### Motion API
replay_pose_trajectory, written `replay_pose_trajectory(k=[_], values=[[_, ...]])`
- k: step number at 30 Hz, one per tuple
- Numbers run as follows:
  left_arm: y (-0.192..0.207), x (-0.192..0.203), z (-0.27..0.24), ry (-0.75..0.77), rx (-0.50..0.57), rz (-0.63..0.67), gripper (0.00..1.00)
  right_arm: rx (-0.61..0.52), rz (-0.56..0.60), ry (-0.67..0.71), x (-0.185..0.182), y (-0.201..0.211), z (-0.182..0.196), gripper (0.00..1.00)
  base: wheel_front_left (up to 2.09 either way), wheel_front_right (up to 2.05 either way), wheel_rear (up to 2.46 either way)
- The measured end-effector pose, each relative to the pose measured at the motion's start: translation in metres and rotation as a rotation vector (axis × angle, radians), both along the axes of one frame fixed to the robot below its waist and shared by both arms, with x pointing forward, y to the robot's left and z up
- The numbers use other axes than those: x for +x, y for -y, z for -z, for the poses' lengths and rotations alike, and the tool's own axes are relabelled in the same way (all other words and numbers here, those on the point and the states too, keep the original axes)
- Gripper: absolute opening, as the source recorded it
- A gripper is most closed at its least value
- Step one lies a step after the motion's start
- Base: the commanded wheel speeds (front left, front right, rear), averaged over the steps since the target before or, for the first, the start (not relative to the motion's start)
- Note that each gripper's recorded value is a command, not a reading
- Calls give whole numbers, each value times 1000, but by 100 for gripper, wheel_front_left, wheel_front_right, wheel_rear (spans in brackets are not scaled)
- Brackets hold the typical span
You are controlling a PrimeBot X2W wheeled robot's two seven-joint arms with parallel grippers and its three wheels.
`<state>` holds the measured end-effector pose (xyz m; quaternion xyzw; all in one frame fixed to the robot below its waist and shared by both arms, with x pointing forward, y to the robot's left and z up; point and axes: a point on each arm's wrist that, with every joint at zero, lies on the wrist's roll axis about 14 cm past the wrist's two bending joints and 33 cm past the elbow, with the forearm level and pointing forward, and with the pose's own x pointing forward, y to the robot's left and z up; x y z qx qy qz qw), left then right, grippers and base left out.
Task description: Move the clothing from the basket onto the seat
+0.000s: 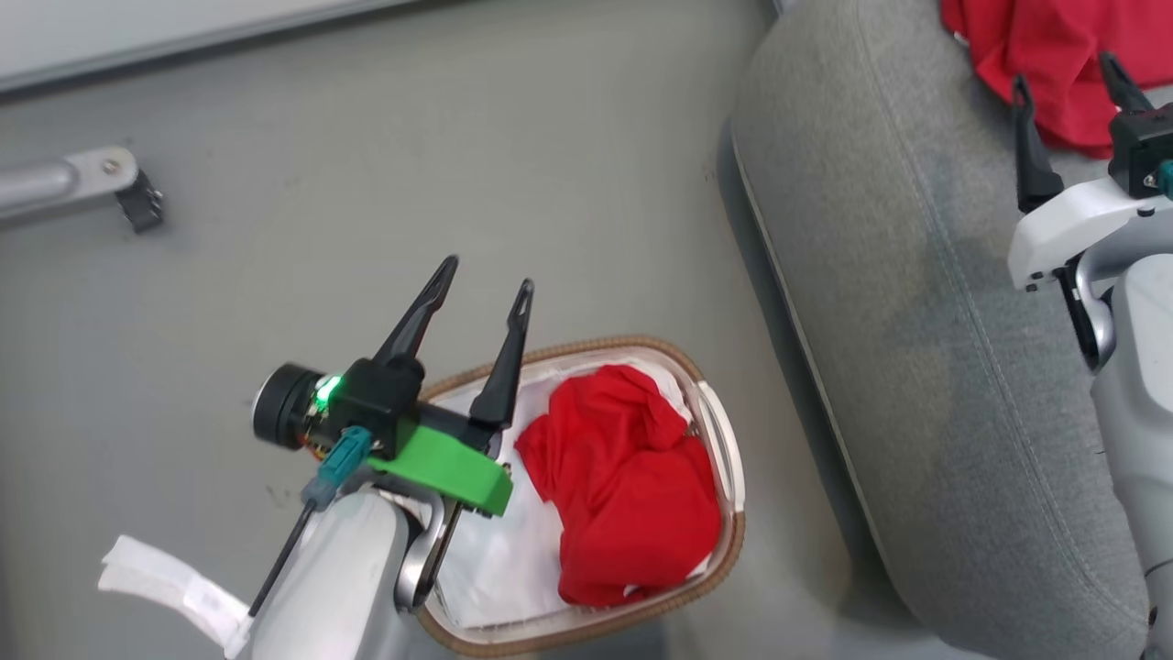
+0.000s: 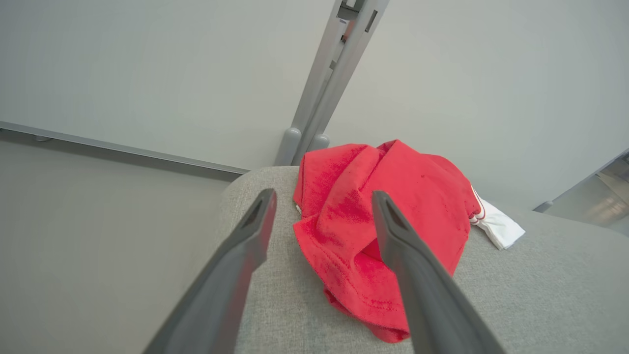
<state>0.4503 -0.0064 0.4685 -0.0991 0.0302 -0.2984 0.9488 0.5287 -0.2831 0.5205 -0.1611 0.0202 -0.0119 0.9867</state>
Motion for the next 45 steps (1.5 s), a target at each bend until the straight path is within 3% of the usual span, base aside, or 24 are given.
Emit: replay_pose_trajectory(k=[6, 19, 25, 31, 45], values=[[-50, -18, -12, -11, 13, -168, 100, 106, -69, 119, -21, -41, -38, 100, 0, 0, 0], [-161, -90, -12, -57, 15, -540, 100, 340, -210, 127, -87, -134, -31, 100, 0, 0, 0], [-174, -111, -16, -45, 10, -582, 100, 322, -216, 101, -116, -141, -17, 100, 0, 0, 0], [-174, -117, -22, -31, -11, -592, 100, 416, -228, 88, -137, -150, -10, 100, 0, 0, 0], [-170, -121, -22, -33, -17, -588, 100, 456, -233, 85, -146, -153, -9, 100, 0, 0, 0]])
